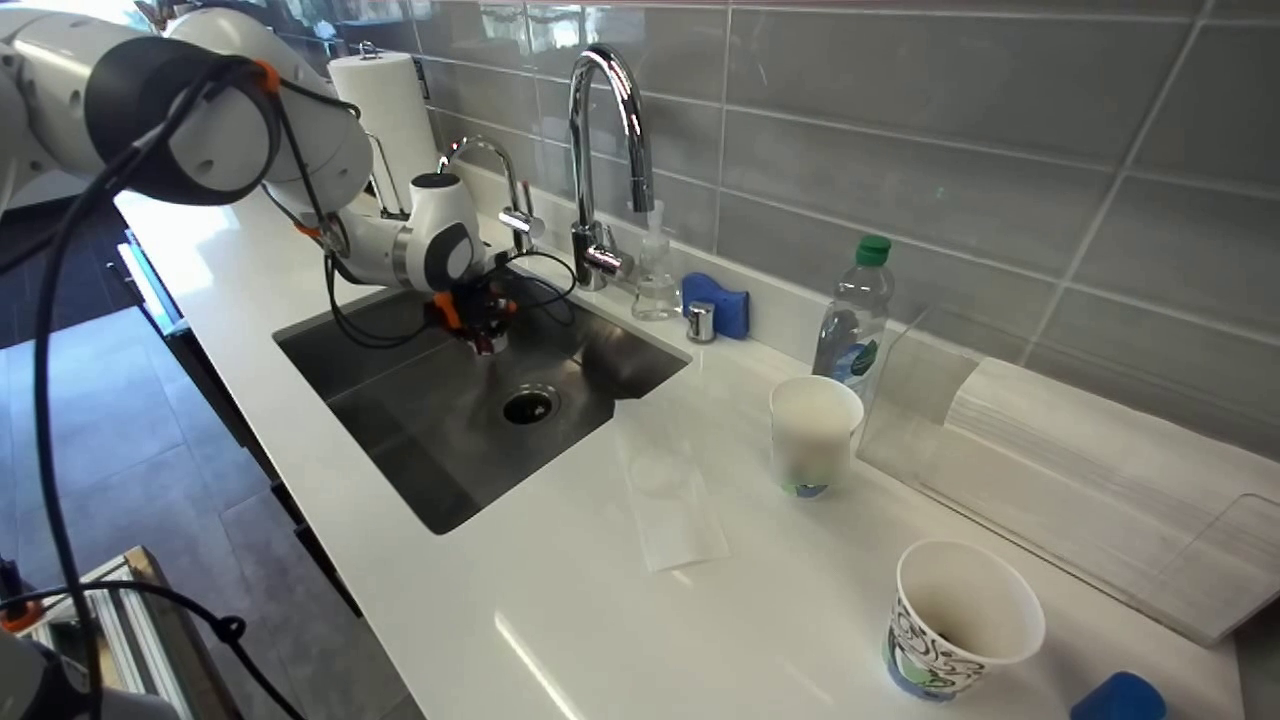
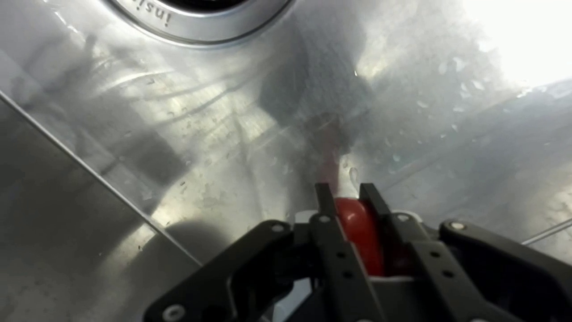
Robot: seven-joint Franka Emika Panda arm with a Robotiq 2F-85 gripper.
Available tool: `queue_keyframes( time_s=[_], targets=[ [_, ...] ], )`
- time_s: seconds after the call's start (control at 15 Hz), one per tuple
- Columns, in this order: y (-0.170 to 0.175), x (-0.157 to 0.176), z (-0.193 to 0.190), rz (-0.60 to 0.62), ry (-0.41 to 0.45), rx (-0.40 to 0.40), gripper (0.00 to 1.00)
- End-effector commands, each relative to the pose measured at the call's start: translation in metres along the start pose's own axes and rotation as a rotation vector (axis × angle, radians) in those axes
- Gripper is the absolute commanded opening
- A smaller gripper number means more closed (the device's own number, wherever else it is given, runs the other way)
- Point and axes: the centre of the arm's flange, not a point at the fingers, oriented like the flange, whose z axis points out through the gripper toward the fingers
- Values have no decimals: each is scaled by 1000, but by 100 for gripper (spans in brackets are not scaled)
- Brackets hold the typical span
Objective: Put the mug cup in the sink
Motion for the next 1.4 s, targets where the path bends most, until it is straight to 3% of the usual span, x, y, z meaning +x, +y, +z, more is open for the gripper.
queue_keyframes(
  time_s=[0.0,1.13,1.2,1.33],
  targets=[
    [2,5,-9,-14,-19,-21,5],
    [0,-7,-12,-33,-36,-25,5],
    [0,-7,-12,-35,-36,-25,45],
    [0,-8,-12,-39,-36,-22,52]
  ],
)
